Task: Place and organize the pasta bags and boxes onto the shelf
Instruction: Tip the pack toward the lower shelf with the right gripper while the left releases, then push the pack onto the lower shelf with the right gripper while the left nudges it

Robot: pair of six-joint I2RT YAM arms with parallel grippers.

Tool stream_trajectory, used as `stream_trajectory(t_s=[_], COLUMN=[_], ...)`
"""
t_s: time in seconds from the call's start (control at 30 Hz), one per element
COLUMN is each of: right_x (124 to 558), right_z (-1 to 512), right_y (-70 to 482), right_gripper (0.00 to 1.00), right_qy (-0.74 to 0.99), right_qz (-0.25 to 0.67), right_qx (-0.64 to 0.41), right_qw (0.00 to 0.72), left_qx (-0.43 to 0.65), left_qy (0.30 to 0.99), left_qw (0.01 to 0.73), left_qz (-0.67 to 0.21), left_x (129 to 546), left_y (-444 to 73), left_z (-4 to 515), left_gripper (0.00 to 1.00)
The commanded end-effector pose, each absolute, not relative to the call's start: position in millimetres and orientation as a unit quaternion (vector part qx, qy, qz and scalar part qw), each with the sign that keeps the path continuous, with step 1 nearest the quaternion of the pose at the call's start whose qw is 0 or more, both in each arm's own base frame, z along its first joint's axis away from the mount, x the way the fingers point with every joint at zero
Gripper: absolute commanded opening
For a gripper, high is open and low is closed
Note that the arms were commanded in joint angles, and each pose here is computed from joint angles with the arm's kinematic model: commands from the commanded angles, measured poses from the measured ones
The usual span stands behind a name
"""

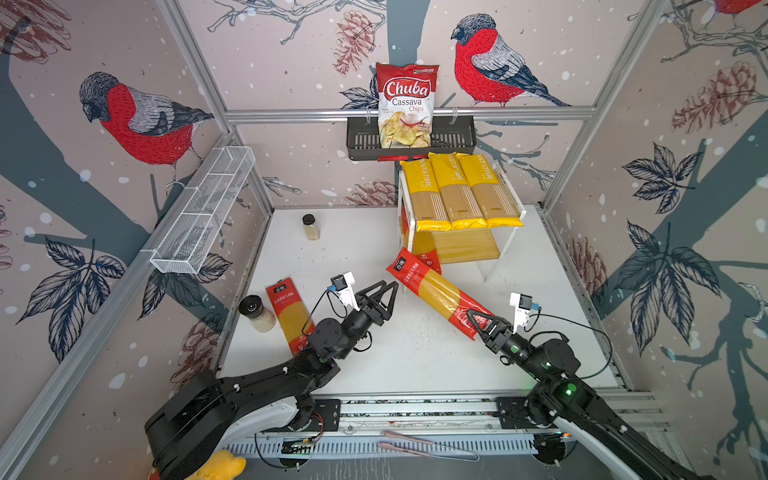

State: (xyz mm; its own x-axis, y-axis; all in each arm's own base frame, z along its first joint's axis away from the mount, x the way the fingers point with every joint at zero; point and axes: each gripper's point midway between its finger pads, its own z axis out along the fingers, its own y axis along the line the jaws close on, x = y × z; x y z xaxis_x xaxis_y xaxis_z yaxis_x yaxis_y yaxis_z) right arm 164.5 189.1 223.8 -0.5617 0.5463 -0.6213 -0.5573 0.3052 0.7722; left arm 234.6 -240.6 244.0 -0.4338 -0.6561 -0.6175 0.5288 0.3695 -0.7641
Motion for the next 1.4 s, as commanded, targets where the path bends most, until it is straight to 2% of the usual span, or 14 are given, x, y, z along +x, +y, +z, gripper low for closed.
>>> stream_trajectory(t_s=[0.0, 0.17, 0.33, 0.57, 0.8, 1.1, 1.37], right_x=[154, 149, 146, 150, 172, 186, 197], right_z=[274, 280, 284, 283, 260, 243, 243], right_y=[181, 174, 169, 166, 153, 139, 125], right_gripper=[0.01, 0.01, 0.01, 0.01, 0.00, 0.00, 0.01], right_qy=[0.585, 0.572, 0.574, 0.581, 0.628, 0.649, 0.629], right_qz=[0.627, 0.635, 0.631, 0.617, 0.560, 0.521, 0.517], right_qx=[-0.021, -0.015, -0.015, -0.007, 0.052, 0.104, 0.155], right_qw=[0.513, 0.518, 0.522, 0.530, 0.538, 0.545, 0.560], left_qx=[-0.033, -0.021, -0.001, 0.045, 0.074, 0.094, 0.126], left_qy=[0.599, 0.588, 0.576, 0.569, 0.599, 0.613, 0.633], left_qw=[0.520, 0.490, 0.478, 0.483, 0.462, 0.448, 0.458], left_qz=[-0.608, -0.643, -0.664, -0.664, -0.650, -0.644, -0.612], left_x=[222, 221, 222, 232, 246, 253, 262], left_y=[-255, -283, -307, -343, -378, -403, -416], left_z=[262, 262, 267, 284, 274, 260, 269], left_gripper=[0.77, 0.77, 0.71, 0.44, 0.36, 0.35, 0.46])
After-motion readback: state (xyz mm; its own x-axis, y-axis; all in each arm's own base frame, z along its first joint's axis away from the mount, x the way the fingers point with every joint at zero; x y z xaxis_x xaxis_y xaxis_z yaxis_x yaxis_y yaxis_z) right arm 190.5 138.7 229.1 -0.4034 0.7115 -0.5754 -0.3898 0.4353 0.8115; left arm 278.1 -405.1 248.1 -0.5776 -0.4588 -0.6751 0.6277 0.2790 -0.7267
